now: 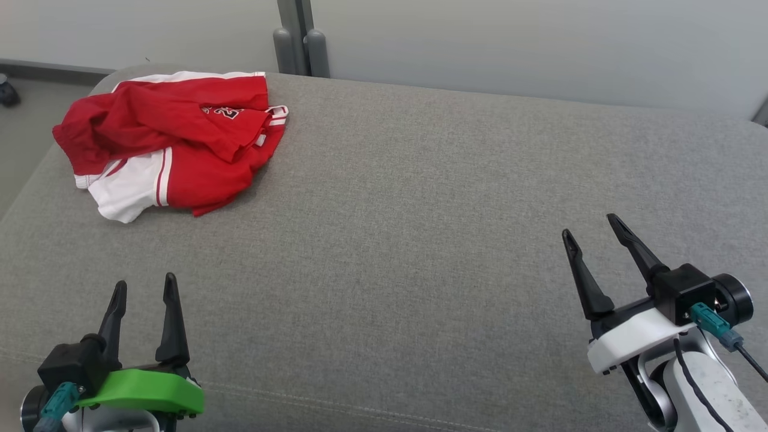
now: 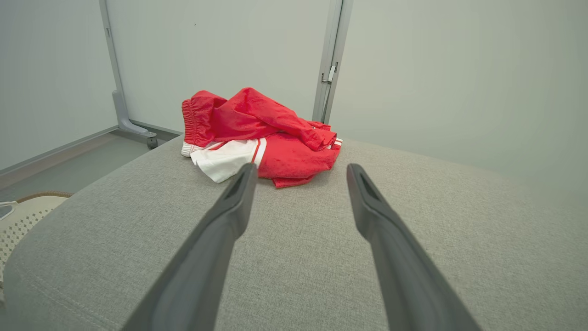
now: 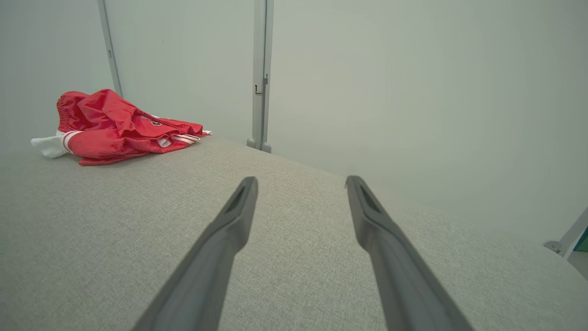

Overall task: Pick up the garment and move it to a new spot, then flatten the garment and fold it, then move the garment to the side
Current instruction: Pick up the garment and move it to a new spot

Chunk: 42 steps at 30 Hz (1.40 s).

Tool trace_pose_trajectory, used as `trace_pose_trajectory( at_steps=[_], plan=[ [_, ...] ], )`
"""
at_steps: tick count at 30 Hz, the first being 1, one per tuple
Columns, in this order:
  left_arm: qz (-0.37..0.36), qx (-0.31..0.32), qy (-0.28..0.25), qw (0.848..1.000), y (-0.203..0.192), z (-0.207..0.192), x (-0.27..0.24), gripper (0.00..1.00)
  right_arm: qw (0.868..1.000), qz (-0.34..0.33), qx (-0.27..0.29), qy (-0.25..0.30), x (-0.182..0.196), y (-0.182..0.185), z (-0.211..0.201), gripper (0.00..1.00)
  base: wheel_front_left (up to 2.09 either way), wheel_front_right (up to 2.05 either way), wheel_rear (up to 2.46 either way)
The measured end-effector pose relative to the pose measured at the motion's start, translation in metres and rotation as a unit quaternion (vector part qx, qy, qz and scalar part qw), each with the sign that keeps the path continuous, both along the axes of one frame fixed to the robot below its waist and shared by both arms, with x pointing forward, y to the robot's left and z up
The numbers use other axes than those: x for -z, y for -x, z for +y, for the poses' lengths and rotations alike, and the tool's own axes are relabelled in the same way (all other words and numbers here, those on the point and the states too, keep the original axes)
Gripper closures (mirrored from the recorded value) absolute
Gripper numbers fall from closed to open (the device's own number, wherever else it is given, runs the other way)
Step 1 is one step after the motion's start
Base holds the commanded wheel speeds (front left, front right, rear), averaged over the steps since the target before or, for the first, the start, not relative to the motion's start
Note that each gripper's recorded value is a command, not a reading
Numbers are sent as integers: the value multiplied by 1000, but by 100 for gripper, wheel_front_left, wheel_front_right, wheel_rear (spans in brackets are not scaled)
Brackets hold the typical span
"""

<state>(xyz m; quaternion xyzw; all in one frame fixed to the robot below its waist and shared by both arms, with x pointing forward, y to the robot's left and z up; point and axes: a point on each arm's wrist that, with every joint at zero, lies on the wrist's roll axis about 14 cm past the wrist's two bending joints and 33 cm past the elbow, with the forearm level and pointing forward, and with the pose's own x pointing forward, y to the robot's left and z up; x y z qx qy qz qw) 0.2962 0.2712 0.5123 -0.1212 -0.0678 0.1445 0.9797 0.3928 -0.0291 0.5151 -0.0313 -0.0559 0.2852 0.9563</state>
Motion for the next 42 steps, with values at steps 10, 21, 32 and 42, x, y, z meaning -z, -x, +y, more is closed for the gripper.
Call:
trace_pose_trajectory(
  at_steps=[10, 21, 32, 42],
  plan=[
    [-1, -10, 19, 1000, -3, 5, 2, 0, 1000, 12, -5, -2, 8, -3, 2, 0, 0, 0, 0],
    [-29, -29, 58, 997, -50, 25, -9, 0, 1000, 1, -10, 6, 12, -28, 1, 0, 0, 0, 0],
    [-46, -57, 148, 986, -132, 60, -30, 0, 1000, 22, -17, 8, 41, -50, -2, 0, 0, 0, 0],
    [-8, -130, 168, 977, -176, 130, -23, 0, 999, 22, -24, -19, 51, -70, 2, 0, 0, 0, 0]
  ],
)
